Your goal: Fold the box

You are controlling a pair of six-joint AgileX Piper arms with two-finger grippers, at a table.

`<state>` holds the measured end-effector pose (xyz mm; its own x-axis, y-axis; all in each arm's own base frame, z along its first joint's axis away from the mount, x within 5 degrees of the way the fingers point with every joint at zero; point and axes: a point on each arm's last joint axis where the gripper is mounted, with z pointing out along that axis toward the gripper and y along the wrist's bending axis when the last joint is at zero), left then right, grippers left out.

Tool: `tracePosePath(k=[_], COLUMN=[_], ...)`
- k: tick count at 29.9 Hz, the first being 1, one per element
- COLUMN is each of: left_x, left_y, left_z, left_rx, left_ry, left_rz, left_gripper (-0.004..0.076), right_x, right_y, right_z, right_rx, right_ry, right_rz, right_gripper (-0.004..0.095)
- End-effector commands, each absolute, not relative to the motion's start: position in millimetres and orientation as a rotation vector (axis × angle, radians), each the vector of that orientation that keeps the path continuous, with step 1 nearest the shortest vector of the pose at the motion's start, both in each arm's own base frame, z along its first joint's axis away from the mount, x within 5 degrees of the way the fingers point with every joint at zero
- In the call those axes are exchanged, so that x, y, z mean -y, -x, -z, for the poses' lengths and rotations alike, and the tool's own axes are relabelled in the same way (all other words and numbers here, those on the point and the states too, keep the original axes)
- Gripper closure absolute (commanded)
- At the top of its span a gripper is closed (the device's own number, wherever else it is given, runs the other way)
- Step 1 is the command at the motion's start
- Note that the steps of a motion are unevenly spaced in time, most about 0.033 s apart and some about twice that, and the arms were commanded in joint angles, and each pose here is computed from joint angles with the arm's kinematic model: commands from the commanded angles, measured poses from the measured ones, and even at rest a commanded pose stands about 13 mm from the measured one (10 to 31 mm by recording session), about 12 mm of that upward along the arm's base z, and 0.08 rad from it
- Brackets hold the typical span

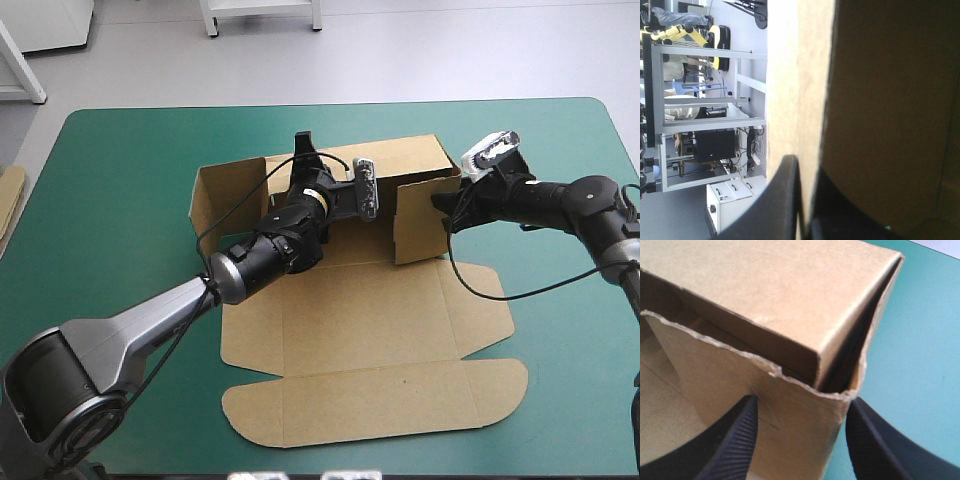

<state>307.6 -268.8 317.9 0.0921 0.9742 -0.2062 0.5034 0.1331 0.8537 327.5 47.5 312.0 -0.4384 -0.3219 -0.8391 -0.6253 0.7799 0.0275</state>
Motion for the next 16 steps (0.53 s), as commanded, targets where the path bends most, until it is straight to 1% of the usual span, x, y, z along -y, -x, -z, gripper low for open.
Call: tracePosePath(k=[1, 7, 10, 12, 16], left_x=[267, 267, 267, 267, 267], left_y=[-299, -299, -299, -299, -299], left_z=[-335, -335, -335, -335, -335], left_rx=[-1.574, -1.574, -1.574, -1.574, -1.57], left_ry=[-1.416, -1.416, -1.416, -1.416, -1.417], left_rz=[-0.6, -0.6, -0.6, -0.6, -0.602], left_gripper=[0.0732, 0.0733, 0.0732, 0.0732, 0.0732], right_x=[-53, -66, -68, -67, -67], right_y=[-324, -325, -324, -324, -330], right_z=[-336, -338, -337, -335, -326], right_rx=[-1.966, -1.948, -1.964, -1.981, -2.028], right_ry=[0.673, 0.663, 0.646, 0.646, 0.627], right_rz=[-0.41, -0.384, -0.391, -0.373, -0.383], right_gripper=[0.0404, 0.0404, 0.0408, 0.0417, 0.0418])
